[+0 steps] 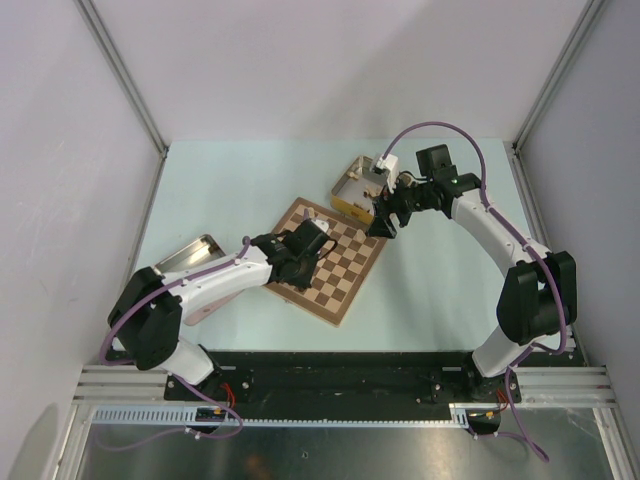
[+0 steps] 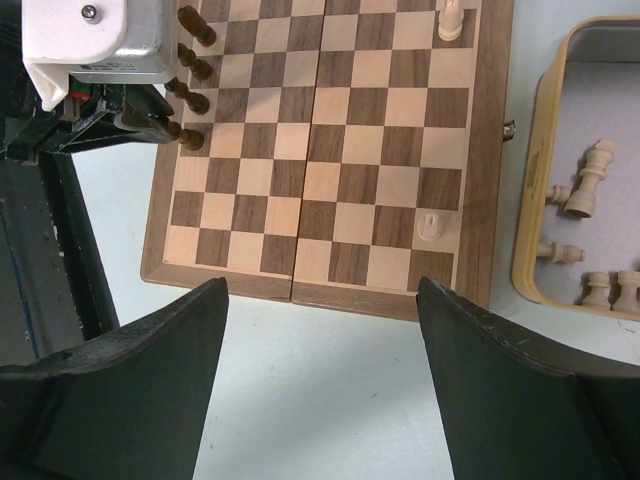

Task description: Set up the chess pieces on the board

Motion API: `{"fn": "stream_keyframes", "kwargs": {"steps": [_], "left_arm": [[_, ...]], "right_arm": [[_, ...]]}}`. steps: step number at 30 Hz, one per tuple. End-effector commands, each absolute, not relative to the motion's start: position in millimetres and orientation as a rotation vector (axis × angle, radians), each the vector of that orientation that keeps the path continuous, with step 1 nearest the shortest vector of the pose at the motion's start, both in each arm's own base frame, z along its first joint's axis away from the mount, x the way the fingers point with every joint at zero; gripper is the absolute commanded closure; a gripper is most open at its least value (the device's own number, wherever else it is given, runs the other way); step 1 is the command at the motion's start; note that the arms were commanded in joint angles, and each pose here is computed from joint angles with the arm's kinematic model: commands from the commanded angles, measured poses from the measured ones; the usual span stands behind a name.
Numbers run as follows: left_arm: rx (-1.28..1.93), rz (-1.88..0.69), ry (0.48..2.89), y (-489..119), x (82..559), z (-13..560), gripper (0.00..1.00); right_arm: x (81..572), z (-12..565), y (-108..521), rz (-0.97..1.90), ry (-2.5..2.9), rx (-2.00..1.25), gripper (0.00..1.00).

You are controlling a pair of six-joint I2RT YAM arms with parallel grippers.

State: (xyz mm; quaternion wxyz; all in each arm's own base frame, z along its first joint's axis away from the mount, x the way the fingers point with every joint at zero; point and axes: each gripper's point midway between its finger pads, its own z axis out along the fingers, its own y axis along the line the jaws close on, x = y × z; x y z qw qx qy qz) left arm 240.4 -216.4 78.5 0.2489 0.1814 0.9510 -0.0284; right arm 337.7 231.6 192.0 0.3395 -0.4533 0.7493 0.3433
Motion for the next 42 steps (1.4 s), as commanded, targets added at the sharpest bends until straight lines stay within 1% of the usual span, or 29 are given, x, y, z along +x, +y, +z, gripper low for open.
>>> {"fn": "stream_keyframes", "kwargs": {"steps": [1,6,14,17,18,20,21,22,23,25,26,27,32,34,35,36,37,38,40,41,42], "left_arm": [[0.486,-0.087,2.563,-214,243,92,0.71],[0.474,-0.112,2.559,-216,243,97,0.61],[0.456,-0.184,2.525,-224,243,114,0.52],[0.445,-0.220,2.495,-226,244,127,0.46],[0.438,-0.234,2.476,-226,244,134,0.40],[0.429,-0.243,2.444,-225,246,144,0.32],[0.423,-0.245,2.430,-223,246,149,0.24],[0.411,-0.253,2.402,-221,246,158,0.20],[0.396,-0.240,2.383,-217,248,162,0.13],[0.363,-0.239,2.337,-209,248,176,0.08],[0.339,-0.217,2.311,-203,250,182,0.02],[0.318,-0.214,2.292,-199,251,187,0.00],[0.173,-0.253,2.197,-161,252,214,0.00],[0.094,-0.255,2.181,-137,256,214,0.00],[0.007,-0.249,2.139,-115,259,223,0.00],[-0.016,-0.270,2.125,-108,259,225,0.00],[-0.046,-0.265,2.129,-98,258,219,0.00],[-0.135,-0.249,2.095,-75,260,224,0.00],[-0.178,-0.268,2.102,-60,258,213,0.00],[-0.254,-0.235,2.096,-41,260,209,0.00],[-0.270,-0.229,2.097,-34,261,206,0.00]], "right_arm": [[337,188,234,0.897,1.946,-1.198,0.19],[336,189,234,0.897,1.946,-1.198,0.19],[337,189,234,0.896,1.943,-1.198,0.19],[336,189,234,0.897,1.944,-1.200,0.19],[337,189,234,0.896,1.943,-1.198,0.19],[336,189,234,0.898,1.945,-1.200,0.19],[336,190,234,0.895,1.942,-1.200,0.19],[336,189,234,0.896,1.944,-1.198,0.19],[337,190,234,0.896,1.943,-1.198,0.19],[336,189,234,0.897,1.946,-1.198,0.19],[337,189,234,0.896,1.944,-1.198,0.19],[337,189,234,0.895,1.947,-1.198,0.19],[337,189,234,0.896,1.944,-1.198,0.19],[336,189,234,0.900,1.944,-1.197,0.19],[336,189,235,0.902,1.943,-1.198,0.19],[336,189,235,0.905,1.944,-1.198,0.19],[335,190,235,0.911,1.942,-1.196,0.19],[335,190,235,0.911,1.942,-1.196,0.19],[335,188,235,0.921,1.946,-1.194,0.19],[334,188,236,0.926,1.945,-1.197,0.19],[334,189,236,0.928,1.944,-1.196,0.19]]}}
